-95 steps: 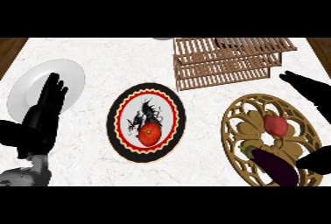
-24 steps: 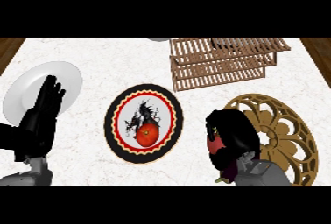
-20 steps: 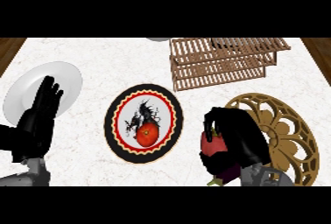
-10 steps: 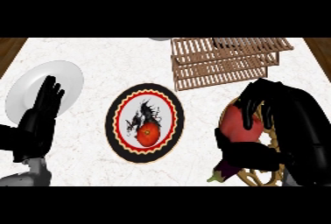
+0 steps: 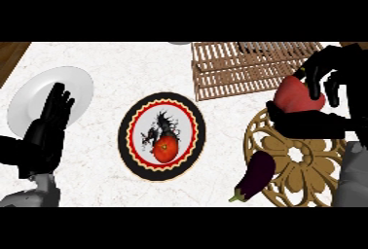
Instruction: Pick the bell pepper from the placemat and place it in the tiered shelf
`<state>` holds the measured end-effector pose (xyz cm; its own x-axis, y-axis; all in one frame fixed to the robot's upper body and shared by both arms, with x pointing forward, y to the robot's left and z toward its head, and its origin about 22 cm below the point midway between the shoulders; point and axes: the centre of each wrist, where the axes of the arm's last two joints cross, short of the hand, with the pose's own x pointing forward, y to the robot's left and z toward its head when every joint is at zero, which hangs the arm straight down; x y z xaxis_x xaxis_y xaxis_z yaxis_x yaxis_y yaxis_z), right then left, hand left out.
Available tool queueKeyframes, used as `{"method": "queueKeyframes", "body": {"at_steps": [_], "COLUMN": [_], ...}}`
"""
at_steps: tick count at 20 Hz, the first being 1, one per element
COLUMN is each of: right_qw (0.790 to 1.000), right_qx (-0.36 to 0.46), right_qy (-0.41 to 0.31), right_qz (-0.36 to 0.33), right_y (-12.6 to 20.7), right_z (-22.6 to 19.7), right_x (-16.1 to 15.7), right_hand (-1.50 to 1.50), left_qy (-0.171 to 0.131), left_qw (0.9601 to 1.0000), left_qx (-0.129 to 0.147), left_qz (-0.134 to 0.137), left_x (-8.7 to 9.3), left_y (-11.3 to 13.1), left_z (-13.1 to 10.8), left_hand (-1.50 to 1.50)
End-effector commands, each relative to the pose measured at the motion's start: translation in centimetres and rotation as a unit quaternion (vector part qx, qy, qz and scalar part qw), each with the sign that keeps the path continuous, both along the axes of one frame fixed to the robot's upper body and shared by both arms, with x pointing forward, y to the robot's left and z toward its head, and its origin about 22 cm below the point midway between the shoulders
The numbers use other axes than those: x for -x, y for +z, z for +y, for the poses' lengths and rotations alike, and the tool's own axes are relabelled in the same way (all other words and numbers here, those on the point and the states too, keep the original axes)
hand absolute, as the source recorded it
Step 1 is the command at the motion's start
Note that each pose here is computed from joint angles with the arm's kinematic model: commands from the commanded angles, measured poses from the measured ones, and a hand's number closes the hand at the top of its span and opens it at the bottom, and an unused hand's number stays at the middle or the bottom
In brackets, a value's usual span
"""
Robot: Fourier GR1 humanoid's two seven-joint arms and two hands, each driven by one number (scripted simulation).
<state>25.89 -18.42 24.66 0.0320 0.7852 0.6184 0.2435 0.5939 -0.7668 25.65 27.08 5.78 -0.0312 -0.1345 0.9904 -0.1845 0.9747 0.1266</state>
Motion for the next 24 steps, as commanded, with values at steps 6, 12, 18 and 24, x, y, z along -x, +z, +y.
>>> {"method": "queueKeyframes", "body": {"at_steps": [6,12,18,24], "right_qw": [0.999,0.998,0.997,0.998], "right_qx": [-0.033,-0.040,-0.053,-0.027], "right_qy": [-0.041,-0.039,-0.032,-0.047], "right_qz": [-0.009,-0.041,-0.052,-0.044], "right_y": [-2.2,-3.4,-5.9,-7.9], "right_z": [-2.2,-1.3,-2.6,-2.7], "right_x": [-7.5,-10.4,-13.0,-16.4], "right_hand": [1.50,1.50,1.50,1.50], "left_qy": [-0.007,-0.003,0.000,-0.009], "left_qw": [0.9999,1.0000,1.0000,1.0000], "left_qx": [0.007,0.000,0.004,0.000], "left_qz": [0.003,0.005,0.005,-0.001], "left_x": [0.7,0.1,-1.4,0.2], "left_y": [0.1,0.3,0.4,-1.0], "left_z": [-1.8,-0.4,-0.5,-0.9], "left_hand": [0.00,0.00,0.00,0.00]}}
